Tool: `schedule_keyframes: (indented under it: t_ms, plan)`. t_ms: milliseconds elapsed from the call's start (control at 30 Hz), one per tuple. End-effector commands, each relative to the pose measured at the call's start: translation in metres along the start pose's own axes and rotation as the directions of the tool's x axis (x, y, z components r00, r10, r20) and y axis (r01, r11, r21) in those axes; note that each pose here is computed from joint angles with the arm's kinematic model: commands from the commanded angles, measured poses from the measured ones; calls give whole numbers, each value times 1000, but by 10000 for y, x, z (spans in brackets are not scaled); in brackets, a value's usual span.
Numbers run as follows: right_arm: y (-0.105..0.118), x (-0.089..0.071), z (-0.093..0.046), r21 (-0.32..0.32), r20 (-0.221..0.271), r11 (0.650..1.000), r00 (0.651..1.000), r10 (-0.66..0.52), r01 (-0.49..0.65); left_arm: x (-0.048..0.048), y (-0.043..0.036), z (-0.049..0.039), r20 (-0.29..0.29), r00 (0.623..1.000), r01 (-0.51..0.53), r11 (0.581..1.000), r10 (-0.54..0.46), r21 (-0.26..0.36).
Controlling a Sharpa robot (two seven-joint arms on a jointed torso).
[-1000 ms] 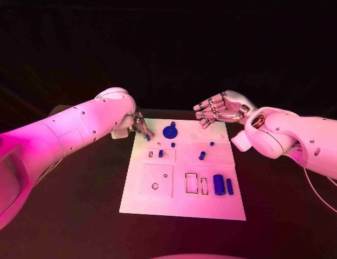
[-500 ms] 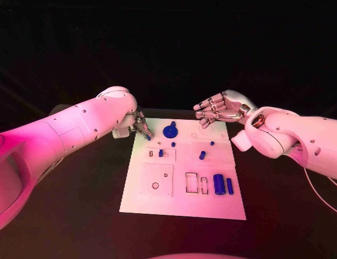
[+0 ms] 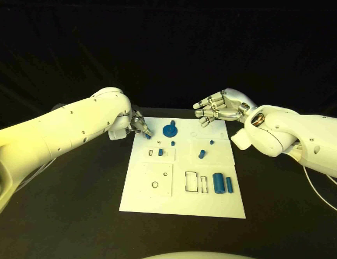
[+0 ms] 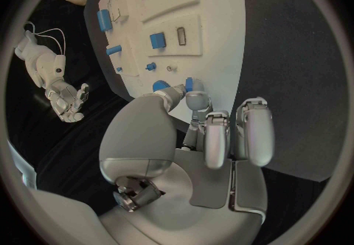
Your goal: Assemble the parts on the task board
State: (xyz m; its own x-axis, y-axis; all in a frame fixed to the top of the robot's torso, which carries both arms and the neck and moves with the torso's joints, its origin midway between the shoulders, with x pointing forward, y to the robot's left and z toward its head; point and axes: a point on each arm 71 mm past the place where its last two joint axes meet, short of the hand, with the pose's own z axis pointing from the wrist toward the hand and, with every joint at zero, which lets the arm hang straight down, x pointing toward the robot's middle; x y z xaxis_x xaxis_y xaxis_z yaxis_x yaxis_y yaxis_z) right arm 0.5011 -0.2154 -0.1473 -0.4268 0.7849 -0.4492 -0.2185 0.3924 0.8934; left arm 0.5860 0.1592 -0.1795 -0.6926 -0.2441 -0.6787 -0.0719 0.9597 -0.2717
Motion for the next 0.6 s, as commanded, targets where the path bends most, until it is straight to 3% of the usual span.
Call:
schedule_keyframes:
  t_ms: [33, 233, 367, 600]
  plan:
    - [3, 7, -4, -5, -7, 1000, 1000, 0, 0, -10, -47, -75, 40, 995, 93, 992, -96, 84]
    - [-5, -5, -11, -2, -5, 1000, 1000, 1, -1, 57, -30, -226, 71, 991, 106, 983, -117, 151]
    - [-7, -8, -13, -1, -5, 1000, 1000, 3, -3, 178, -2, -293, 73, 995, 60, 984, -73, 168]
    - [-10, -7, -10, -1, -6, 1000, 1000, 5, -5, 347, 58, -292, 96, 995, 3, 983, -21, 183]
